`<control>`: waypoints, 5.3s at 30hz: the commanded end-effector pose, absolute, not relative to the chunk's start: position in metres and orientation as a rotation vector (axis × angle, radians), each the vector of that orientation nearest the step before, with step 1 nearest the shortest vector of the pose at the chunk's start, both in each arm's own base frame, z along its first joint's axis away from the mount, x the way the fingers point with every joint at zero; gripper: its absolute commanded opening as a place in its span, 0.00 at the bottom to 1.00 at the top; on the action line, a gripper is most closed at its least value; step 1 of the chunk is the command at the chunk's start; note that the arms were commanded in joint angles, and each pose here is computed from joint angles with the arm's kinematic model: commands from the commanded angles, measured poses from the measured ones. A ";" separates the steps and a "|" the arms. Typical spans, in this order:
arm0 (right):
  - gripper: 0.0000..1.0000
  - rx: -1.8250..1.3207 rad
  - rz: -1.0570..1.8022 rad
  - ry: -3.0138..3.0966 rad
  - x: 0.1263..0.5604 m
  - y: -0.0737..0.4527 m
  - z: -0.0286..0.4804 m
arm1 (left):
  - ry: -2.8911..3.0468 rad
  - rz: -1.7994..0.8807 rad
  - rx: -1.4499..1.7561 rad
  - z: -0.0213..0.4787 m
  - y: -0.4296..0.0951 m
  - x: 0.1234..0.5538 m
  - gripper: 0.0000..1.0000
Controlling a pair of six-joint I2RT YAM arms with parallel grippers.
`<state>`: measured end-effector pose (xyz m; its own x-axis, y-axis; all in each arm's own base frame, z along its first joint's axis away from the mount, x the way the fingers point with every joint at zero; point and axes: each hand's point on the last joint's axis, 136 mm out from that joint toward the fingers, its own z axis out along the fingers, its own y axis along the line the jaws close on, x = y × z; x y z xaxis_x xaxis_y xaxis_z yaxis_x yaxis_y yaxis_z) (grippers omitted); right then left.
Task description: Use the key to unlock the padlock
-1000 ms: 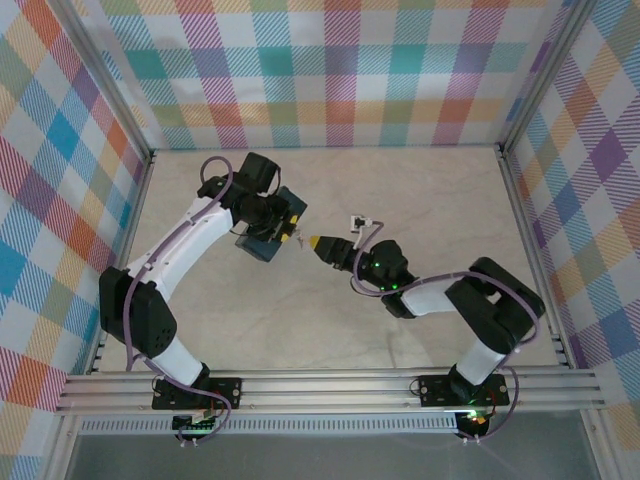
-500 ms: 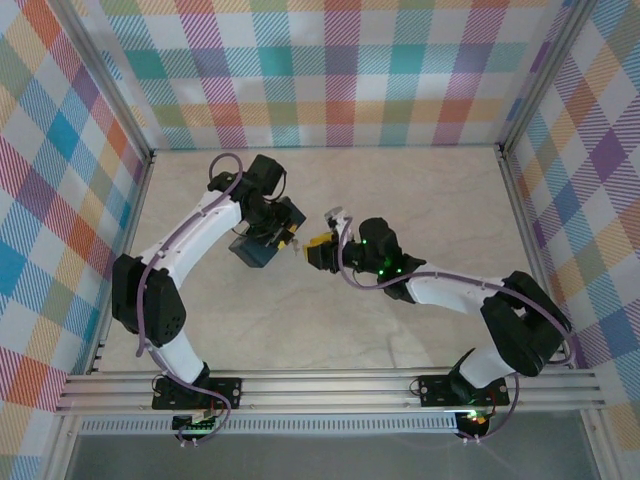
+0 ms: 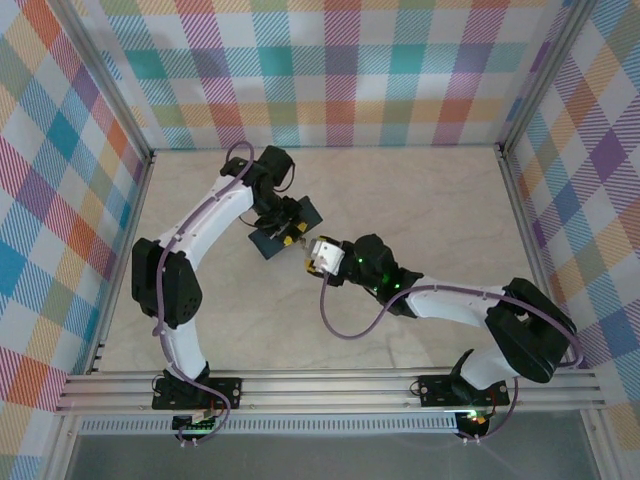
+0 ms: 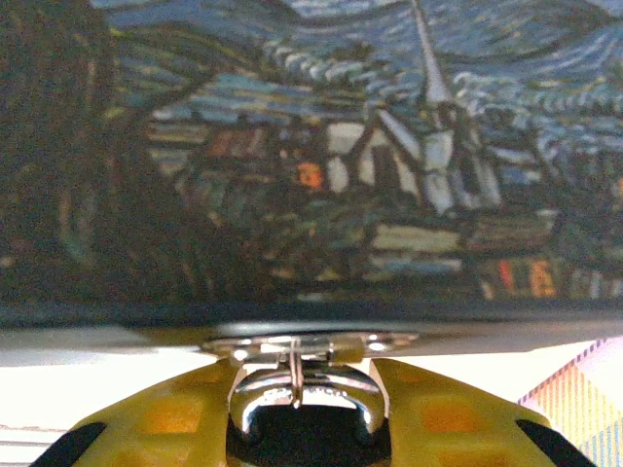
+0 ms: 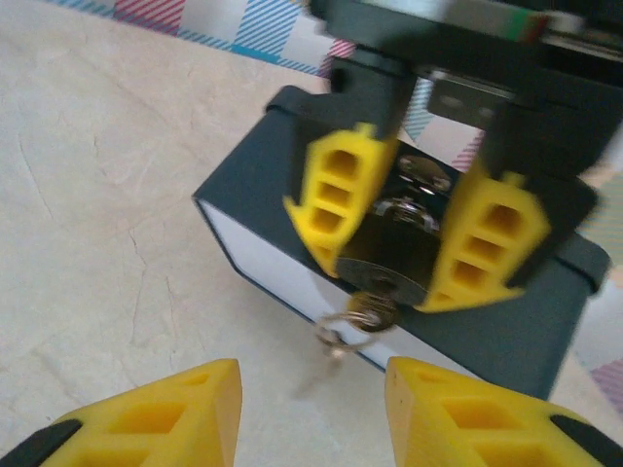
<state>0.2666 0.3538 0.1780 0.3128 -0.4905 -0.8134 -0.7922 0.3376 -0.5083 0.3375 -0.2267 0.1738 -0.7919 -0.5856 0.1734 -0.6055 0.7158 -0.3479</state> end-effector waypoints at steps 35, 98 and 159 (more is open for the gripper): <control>0.27 -1.294 0.117 1.189 0.299 0.367 0.195 | -2.857 0.727 0.862 0.196 -0.240 0.331 0.08; 0.50 -0.231 1.199 1.979 0.311 0.354 0.198 | -2.859 0.792 0.828 0.187 -0.260 0.329 0.05; 0.03 -0.141 1.732 2.387 0.314 0.333 0.195 | -3.142 0.583 0.522 0.122 -0.212 0.368 0.46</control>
